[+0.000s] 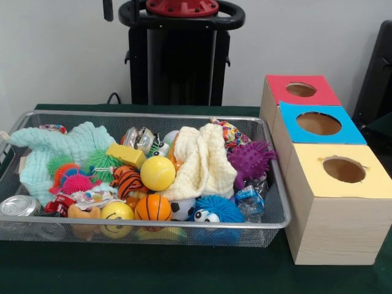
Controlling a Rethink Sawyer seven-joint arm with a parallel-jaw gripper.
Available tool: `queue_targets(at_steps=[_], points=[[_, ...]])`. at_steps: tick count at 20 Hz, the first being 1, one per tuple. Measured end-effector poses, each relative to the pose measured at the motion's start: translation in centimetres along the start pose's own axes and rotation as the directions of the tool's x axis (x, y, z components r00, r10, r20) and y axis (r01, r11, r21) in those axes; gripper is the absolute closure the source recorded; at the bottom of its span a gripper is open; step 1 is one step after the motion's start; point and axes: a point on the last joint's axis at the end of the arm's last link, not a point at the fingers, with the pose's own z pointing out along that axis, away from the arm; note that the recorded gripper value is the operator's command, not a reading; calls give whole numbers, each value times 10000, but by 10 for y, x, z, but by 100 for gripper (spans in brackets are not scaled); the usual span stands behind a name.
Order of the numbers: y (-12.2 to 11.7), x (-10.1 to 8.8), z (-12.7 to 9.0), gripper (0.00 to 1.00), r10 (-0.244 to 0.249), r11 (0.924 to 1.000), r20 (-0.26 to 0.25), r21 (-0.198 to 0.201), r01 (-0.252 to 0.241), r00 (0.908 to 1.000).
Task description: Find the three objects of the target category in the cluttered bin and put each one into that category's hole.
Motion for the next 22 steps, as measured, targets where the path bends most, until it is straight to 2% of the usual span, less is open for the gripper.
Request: queue_targets(at_steps=[8, 15, 20, 22], points=[[-16, -9, 0, 0, -466, 9988, 102, -118, 467, 9989], [-21, -7, 10, 0, -1213, 9922, -1, -273, 1213, 9926], [-14, -8, 24, 0, -1965, 9793, -112, -525, 1956, 9804], [-10, -13, 30, 0, -2295, 9713, -103, -671, 2283, 9732]])
